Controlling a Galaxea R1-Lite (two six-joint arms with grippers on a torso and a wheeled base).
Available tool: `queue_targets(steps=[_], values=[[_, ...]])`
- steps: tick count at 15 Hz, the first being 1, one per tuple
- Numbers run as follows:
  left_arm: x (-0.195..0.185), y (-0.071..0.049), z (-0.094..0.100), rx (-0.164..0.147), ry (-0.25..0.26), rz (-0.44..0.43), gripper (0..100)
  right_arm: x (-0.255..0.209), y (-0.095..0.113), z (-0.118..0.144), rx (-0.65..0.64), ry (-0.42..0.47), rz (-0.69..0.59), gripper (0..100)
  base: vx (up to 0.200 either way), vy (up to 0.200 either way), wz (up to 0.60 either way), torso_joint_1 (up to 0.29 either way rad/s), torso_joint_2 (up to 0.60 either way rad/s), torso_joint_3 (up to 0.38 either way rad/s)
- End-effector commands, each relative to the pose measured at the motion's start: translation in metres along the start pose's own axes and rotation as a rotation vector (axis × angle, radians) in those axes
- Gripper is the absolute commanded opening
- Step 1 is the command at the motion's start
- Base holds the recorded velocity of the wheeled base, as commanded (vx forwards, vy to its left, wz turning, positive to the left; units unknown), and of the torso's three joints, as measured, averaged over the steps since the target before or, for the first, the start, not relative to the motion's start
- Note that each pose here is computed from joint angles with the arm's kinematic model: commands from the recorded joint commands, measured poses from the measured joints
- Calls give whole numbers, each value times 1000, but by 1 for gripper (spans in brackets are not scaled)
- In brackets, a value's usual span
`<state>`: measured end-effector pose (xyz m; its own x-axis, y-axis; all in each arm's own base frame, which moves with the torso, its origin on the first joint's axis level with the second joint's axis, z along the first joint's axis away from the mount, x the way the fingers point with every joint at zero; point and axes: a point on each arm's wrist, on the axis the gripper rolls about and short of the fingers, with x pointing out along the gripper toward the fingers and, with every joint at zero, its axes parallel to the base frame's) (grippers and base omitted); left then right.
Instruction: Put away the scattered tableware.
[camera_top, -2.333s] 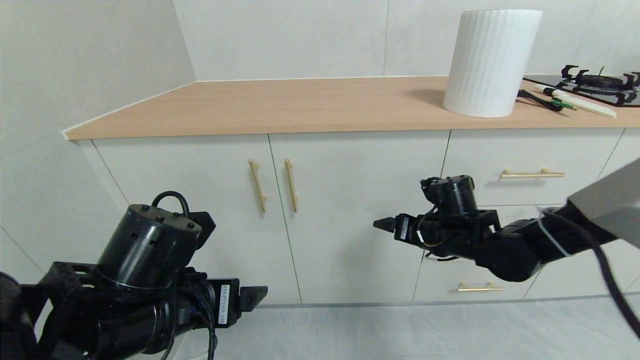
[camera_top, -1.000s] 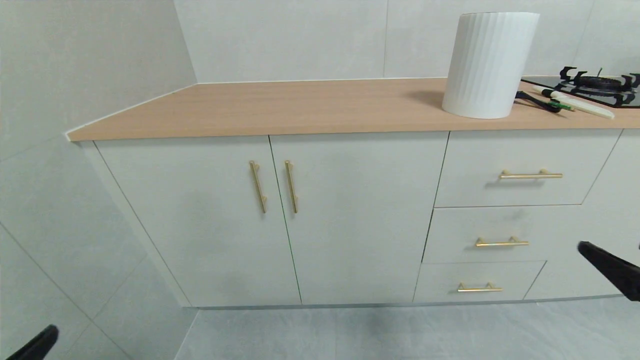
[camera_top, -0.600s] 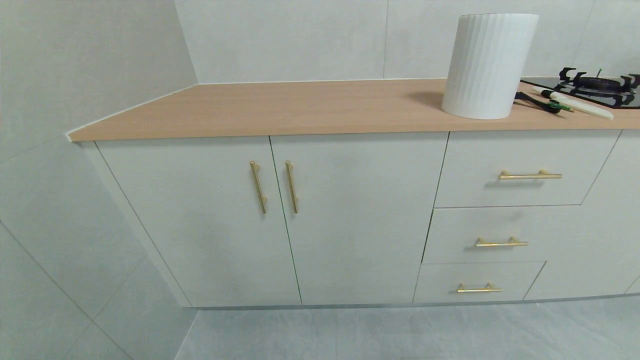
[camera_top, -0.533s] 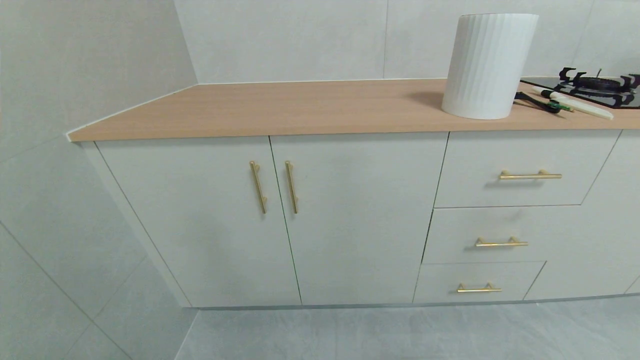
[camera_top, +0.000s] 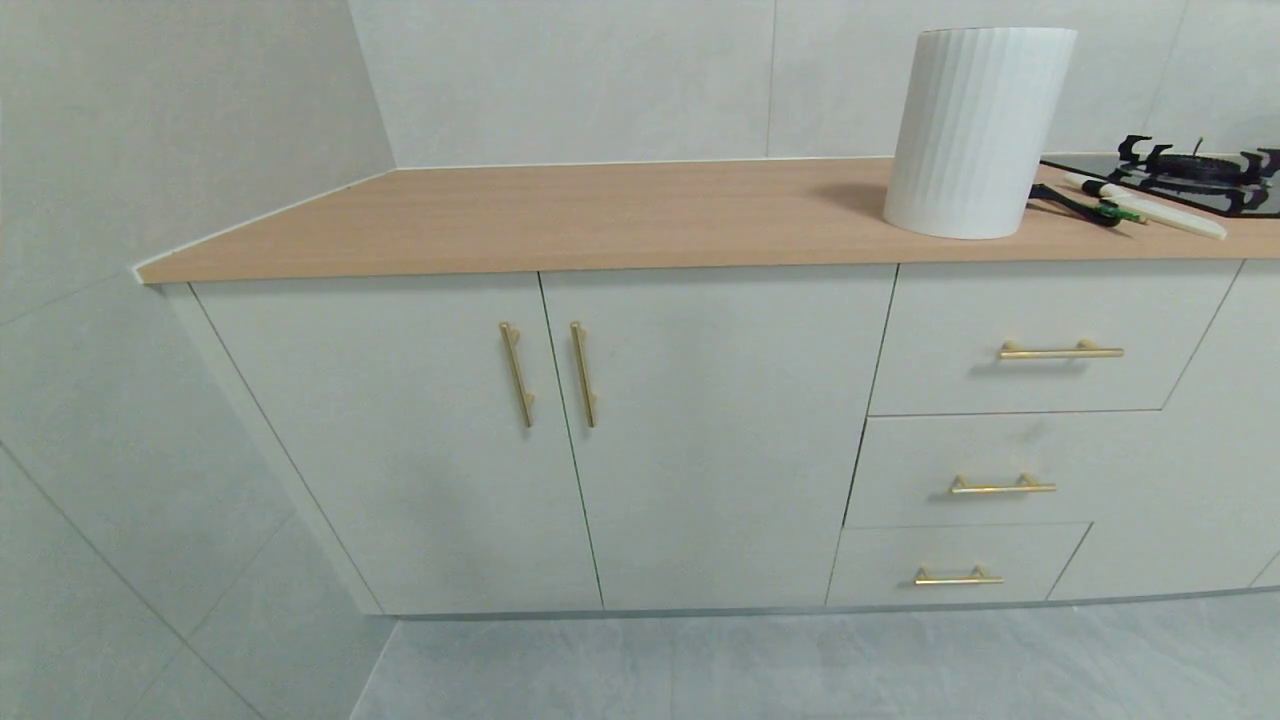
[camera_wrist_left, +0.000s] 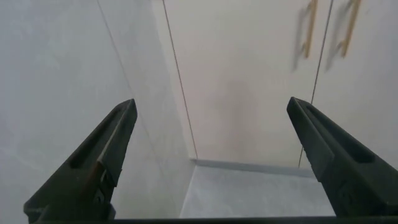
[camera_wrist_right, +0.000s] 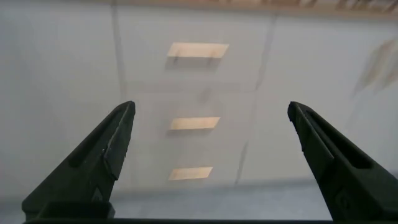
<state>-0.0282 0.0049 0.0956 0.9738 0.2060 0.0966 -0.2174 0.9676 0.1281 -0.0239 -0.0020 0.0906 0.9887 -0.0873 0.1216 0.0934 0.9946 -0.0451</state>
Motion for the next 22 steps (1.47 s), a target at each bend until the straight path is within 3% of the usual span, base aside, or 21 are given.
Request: queue_targets(steps=[1,2,3,4,10,13,19,22], values=[[3,-5,-15,-11,38,-83,100,-1,2,-10,11,81,56,100,0,0,0,0,0,0],[3,-6,-15,-29,35,-126,100,-1,3,-14,25,106,89,100,0,0,0,0,0,0],[3,-8,-16,-67,35,-227,100,-1,3,-15,36,117,107,100,0,0,0,0,0,0],[2,-10,-20,-81,84,-296,100,-1,3,-15,36,117,107,100,0,0,0,0,0,0],[2,-10,-19,-96,76,-290,100,-1,3,-15,45,118,105,100,0,0,0,0,0,0],[2,-9,-19,-125,80,-266,100,-1,3,-15,49,118,105,100,0,0,0,0,0,0],[2,-9,-19,-124,80,-266,100,-1,3,-15,47,118,105,100,0,0,0,0,0,0],[2,-9,-19,-125,79,-265,100,-1,3,-14,47,116,105,100,0,-200,0,2,2,2]])
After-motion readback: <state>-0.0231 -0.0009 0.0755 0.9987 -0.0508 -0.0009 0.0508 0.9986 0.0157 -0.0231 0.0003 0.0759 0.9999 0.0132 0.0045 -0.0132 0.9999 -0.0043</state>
